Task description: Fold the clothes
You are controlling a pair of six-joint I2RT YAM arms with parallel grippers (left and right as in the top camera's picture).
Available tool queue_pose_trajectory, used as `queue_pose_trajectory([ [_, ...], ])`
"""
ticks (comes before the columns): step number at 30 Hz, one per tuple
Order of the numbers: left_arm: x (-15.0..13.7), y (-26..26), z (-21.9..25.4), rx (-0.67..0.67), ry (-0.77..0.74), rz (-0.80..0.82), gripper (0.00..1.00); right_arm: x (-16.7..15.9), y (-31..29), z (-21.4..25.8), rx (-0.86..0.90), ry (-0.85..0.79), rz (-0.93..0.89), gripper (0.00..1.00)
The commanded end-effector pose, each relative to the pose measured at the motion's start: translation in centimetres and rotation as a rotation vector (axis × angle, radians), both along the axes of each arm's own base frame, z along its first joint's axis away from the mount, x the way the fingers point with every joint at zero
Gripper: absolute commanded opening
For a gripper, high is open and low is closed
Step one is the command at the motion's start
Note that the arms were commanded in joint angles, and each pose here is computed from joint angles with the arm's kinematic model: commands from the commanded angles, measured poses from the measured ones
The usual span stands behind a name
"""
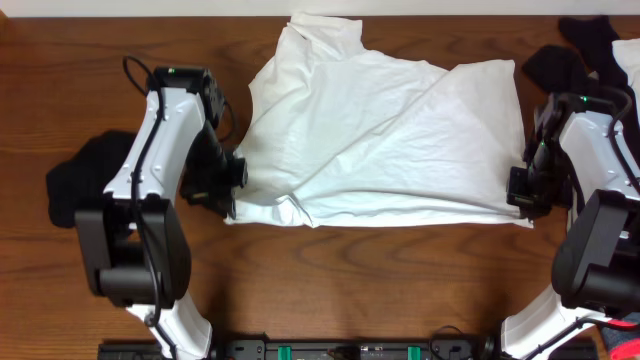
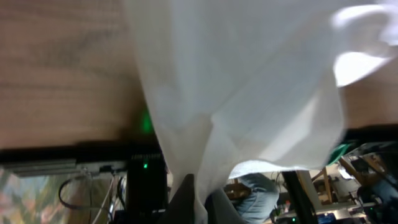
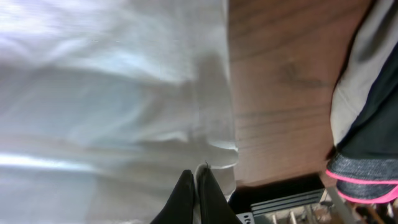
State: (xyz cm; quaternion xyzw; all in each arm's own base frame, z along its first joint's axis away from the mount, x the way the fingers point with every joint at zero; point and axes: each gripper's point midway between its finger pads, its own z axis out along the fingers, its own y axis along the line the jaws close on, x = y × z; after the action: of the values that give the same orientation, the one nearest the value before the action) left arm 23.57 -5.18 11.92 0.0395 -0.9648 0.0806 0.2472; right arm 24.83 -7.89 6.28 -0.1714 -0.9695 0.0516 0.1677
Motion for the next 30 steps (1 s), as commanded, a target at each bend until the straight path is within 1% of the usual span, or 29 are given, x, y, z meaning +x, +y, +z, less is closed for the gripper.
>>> queue_pose_trajectory([
  [1, -1.6, 0.4, -0.2, 0.03, 0.01, 0.013, 0.06, -1.1, -1.2, -0.2, -0.046, 0.02, -0.065, 0.01],
  [7, -4.1, -0.5, -2.2, 0.008, 0.083, 0.0, 0.06, -1.9, -1.8, -0.8, -0.05, 0.034, -0.107, 0.01],
  [8, -4.4, -0.6, -2.4, 0.009, 0.09, -0.006, 0.08, -1.9, -1.8, -0.8, -0.05, 0.035, -0.11, 0.01],
  [9, -4.6, -0.6, -2.5, 0.01, 0.098, -0.009, 0.16, -1.9, -1.8, -0.8, -0.05, 0.034, -0.112, 0.01],
  [10, -4.6, -0.7, -2.6, 0.01, 0.098, -0.011, 0.17, -1.9, -1.9, -0.9, -0.051, 0.032, -0.112, 0.01],
  [11, -4.6, -0.7, -2.6, 0.01, 0.097, -0.011, 0.26, -1.8, -1.9, -0.9, -0.051, 0.029, -0.113, 0.01],
  [14, -4.6, -0.7, -2.6, 0.009, 0.097, -0.01, 0.35, -1.7, -1.9, -0.9, -0.053, 0.024, -0.113, 0.01],
  [16, -4.6, -0.7, -2.6, 0.007, 0.098, -0.009, 0.39, -1.7, -1.9, -0.9, -0.053, 0.023, -0.113, 0.01],
  [20, -4.2, -0.7, -2.9, 0.008, 0.075, -0.011, 0.38, -1.6, -1.9, -1.0, -0.052, 0.019, -0.113, 0.01],
  [22, -3.0, -0.7, -3.5, 0.009, 0.018, -0.015, 0.37, -1.5, -1.9, -1.0, -0.051, 0.014, -0.114, 0.01],
  [23, -2.1, -0.8, -3.9, 0.006, -0.023, -0.015, 0.34, -1.5, -1.9, -1.0, -0.051, 0.012, -0.115, 0.01],
  [24, -1.1, -0.9, -4.3, 0.001, -0.065, -0.013, 0.27, -1.5, -1.9, -1.0, -0.05, 0.012, -0.115, 0.01],
  [25, -0.1, -1.0, -4.7, -0.003, -0.111, -0.013, 0.12, -1.5, -1.9, -1.0, -0.048, 0.012, -0.115, 0.01],
  [26, 0.8, -1.1, -5.0, -0.007, -0.151, -0.011, 0.06, -1.5, -1.9, -1.0, -0.048, 0.012, -0.115, 0.01],
  [28, 2.5, -0.8, -5.6, 0.017, -0.218, 0.019, 0.06, -1.5, -1.9, -1.0, -0.048, 0.012, -0.115, 0.01],
  [30, 3.7, 0.4, -6.1, 0.096, -0.265, 0.056, 0.06, -1.5, -1.9, -1.0, -0.048, 0.012, -0.115, 0.01],
])
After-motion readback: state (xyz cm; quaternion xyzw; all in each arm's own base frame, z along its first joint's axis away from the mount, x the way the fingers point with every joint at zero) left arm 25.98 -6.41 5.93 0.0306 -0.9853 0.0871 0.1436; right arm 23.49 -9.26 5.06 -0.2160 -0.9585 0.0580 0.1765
